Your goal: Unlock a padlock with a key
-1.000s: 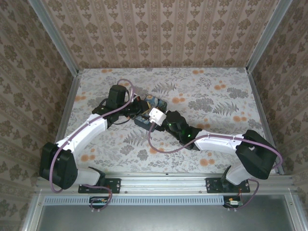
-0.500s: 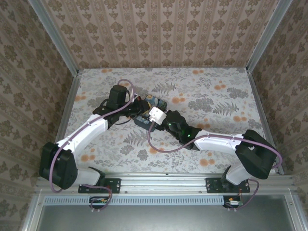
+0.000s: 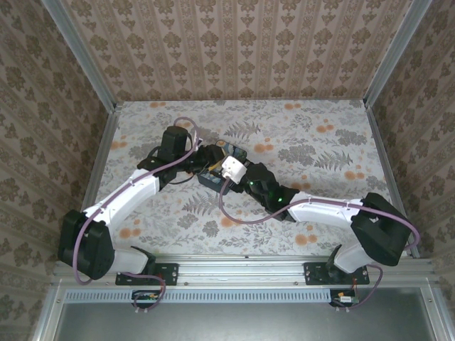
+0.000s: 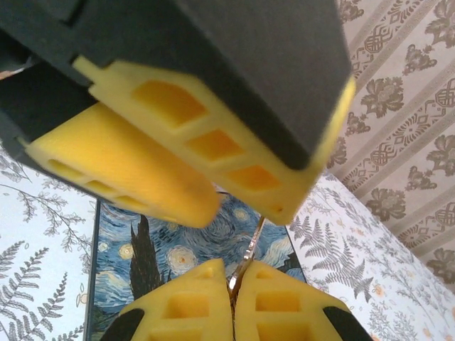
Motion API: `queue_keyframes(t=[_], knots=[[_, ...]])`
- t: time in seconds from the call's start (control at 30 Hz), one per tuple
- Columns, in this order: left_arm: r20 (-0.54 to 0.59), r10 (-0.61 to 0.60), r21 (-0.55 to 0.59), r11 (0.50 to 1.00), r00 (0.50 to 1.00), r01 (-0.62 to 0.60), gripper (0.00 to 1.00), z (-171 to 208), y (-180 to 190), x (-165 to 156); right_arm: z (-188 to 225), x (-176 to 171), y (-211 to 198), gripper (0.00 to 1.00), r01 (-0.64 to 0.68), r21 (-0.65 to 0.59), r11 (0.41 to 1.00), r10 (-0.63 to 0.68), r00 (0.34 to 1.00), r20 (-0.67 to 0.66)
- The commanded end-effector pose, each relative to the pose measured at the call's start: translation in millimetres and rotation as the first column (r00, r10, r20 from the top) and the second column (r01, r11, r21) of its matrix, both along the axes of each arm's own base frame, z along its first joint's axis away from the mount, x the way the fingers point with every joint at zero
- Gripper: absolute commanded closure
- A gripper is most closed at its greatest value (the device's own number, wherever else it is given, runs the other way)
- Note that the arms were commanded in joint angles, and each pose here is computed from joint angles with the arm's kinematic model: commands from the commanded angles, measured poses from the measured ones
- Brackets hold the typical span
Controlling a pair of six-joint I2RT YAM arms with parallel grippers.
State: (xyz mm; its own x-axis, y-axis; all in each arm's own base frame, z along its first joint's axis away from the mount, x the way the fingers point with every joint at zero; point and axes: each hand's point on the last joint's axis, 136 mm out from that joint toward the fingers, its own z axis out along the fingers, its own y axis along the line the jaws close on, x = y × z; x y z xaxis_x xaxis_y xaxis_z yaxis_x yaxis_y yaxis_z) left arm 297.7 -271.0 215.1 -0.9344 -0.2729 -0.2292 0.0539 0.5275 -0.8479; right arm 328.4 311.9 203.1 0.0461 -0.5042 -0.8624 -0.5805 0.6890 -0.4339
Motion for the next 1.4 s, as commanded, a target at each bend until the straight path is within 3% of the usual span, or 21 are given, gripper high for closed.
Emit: queue_keyframes(t=[0.0,0.1,0.23,0.4,0.6,0.77,0.9,1.17,1.37], knots=[[0.044,0.017,0.040,0.999,0.999,-0.019,0.50,7,18,-1,19,-8,-10,1.00,-0.021,0.114,0.993,0.030,0.996,-0.082],[0.107,-0.030,0.068,0.997,0.994,0.023,0.47,14,22,-2,17,-23,-18,1.00,-0.098,0.238,0.966,0.160,0.953,-0.256],[0.260,-0.218,0.039,0.976,0.941,0.216,0.51,36,4,-14,26,-41,-32,1.00,-0.137,0.480,0.867,0.373,0.816,-0.441],[0.399,-0.393,0.009,0.905,0.829,0.425,0.50,57,-13,-32,45,-69,-35,1.00,-0.180,0.626,0.758,0.578,0.629,-0.519],[0.480,-0.465,-0.025,0.840,0.744,0.542,0.51,66,-31,-44,57,-100,-30,1.00,-0.218,0.720,0.659,0.732,0.406,-0.547],[0.524,-0.491,-0.044,0.801,0.696,0.598,0.55,65,-28,-66,57,-109,-31,1.00,-0.202,0.742,0.639,0.756,0.344,-0.557],[0.550,-0.518,-0.049,0.763,0.655,0.645,0.57,67,-32,-85,55,-106,-31,1.00,-0.174,0.743,0.646,0.748,0.336,-0.572],[0.518,-0.476,-0.017,0.825,0.711,0.564,0.59,54,-19,-69,46,-89,-31,1.00,-0.044,0.759,0.650,0.735,0.292,-0.612],[0.516,-0.515,-0.028,0.788,0.684,0.615,0.54,52,-34,-80,53,-94,-32,1.00,-0.070,0.777,0.626,0.758,0.288,-0.585]])
